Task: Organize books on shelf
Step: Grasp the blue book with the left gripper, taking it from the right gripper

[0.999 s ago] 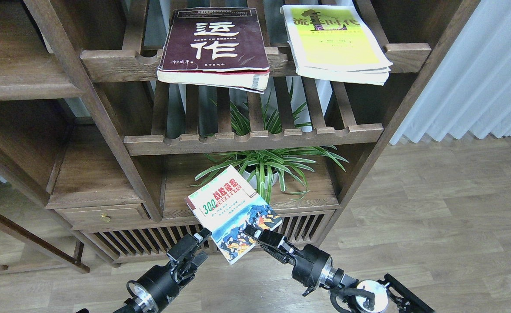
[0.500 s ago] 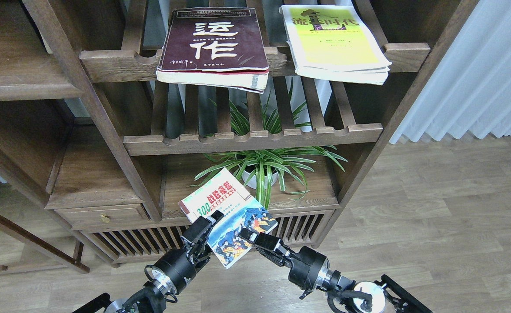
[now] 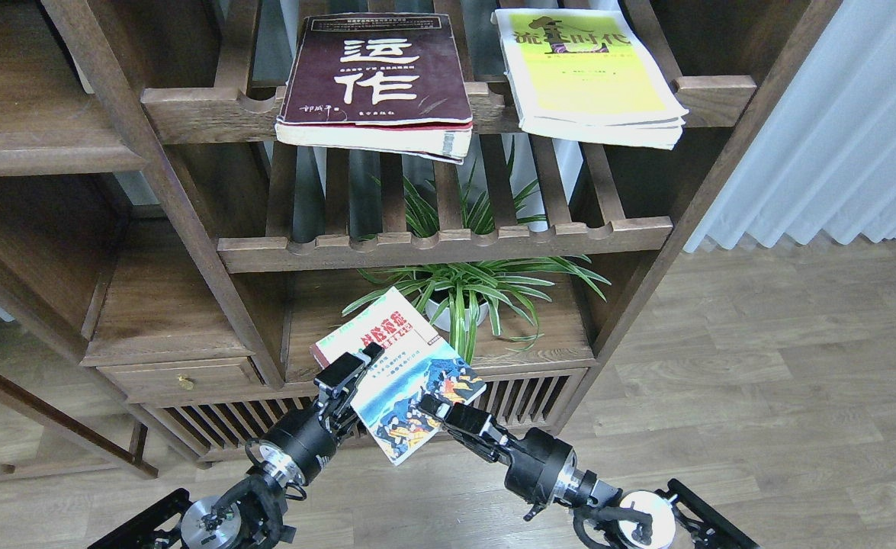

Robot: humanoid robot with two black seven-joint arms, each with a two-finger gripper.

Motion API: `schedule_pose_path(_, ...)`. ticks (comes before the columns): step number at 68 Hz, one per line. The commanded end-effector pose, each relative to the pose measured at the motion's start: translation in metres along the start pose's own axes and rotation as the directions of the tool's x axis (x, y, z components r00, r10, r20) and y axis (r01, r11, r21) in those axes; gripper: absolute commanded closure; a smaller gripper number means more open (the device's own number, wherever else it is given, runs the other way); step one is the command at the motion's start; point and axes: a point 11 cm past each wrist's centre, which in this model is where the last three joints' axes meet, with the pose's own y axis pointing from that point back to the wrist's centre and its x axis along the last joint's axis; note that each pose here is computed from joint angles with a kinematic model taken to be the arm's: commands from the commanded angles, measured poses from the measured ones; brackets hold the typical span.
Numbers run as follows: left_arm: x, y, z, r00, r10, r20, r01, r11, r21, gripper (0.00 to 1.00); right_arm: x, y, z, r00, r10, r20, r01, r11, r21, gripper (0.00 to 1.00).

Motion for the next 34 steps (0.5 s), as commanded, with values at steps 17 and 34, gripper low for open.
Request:
schedule_pose_path(17, -0.0102, -0.0052, -0.0018, 1.0, -0.029, 0.005, 0.029, 1.0, 0.012, 0.98, 0.0003, -0.0006, 0.0025, 1.0, 0.001, -0.001, -0.001, 1.0, -0.009, 0.96)
schedule_pose_path(34, -0.0124, -0.007, -0.0091, 0.999, -0.034, 0.012, 0.033, 0.998, 0.057, 1.0, 0.0044, -0.0006, -0.0019, 1.0, 0.024, 0.0, -0.024, 1.0, -0.004, 0.48)
